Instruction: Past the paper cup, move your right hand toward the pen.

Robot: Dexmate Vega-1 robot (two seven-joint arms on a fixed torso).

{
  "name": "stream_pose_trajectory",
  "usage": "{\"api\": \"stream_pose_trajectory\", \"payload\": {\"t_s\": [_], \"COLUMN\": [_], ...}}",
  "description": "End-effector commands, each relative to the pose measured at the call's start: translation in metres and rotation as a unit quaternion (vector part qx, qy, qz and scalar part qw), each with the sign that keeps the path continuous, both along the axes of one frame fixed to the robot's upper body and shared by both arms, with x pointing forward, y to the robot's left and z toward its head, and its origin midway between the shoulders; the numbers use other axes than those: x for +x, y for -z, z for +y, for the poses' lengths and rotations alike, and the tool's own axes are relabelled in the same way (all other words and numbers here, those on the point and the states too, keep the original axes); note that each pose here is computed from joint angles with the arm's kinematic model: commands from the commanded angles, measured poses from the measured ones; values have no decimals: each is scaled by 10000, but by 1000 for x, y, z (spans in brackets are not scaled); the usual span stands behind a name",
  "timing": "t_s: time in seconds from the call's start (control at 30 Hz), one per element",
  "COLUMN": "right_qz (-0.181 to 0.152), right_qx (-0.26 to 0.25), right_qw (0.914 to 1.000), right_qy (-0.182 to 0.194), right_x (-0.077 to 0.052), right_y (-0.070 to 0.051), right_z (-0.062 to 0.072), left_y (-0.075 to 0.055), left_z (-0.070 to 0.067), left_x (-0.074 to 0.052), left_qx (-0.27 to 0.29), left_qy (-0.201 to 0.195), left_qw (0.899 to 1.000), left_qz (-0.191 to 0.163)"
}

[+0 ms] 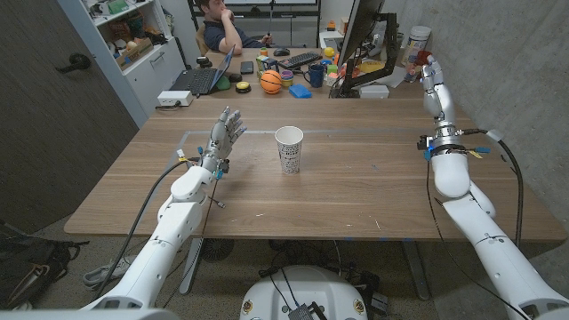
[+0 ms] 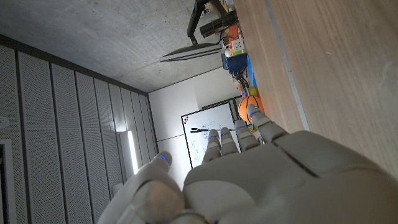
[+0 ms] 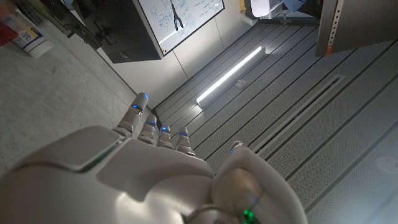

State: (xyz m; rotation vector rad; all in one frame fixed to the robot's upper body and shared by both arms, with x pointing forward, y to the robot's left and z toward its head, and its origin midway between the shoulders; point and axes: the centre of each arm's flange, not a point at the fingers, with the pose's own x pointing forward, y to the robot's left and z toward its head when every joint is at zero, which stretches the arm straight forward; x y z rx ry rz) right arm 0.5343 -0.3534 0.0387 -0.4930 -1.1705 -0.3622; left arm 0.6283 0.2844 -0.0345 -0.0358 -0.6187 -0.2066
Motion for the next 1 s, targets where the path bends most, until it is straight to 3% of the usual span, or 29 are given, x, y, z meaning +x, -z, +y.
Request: {"api": "stream_pose_trajectory", "payload": {"t_s": [0.03, 0.23, 0.53, 1.0], "right_qz": [-492, -622, -828, -812], "right_qx": [-108, -36, -146, -476], "right_qw": [9924, 9881, 9741, 9466], "right_qy": [1122, 1407, 2099, 3082], "right_x": [-21, -27, -36, -50], "right_y": [9, 15, 22, 34], "right_z": [-10, -14, -12, -8], "left_y": [-4, -6, -7, -7], "left_z": [-2, -4, -7, -7], "left_x": [5, 8, 11, 12], "left_qx": [61, 93, 111, 111], "left_qy": [34, 67, 91, 74], "left_qw": [10000, 9999, 9999, 9999], "left_qz": [11, 37, 56, 86]}}
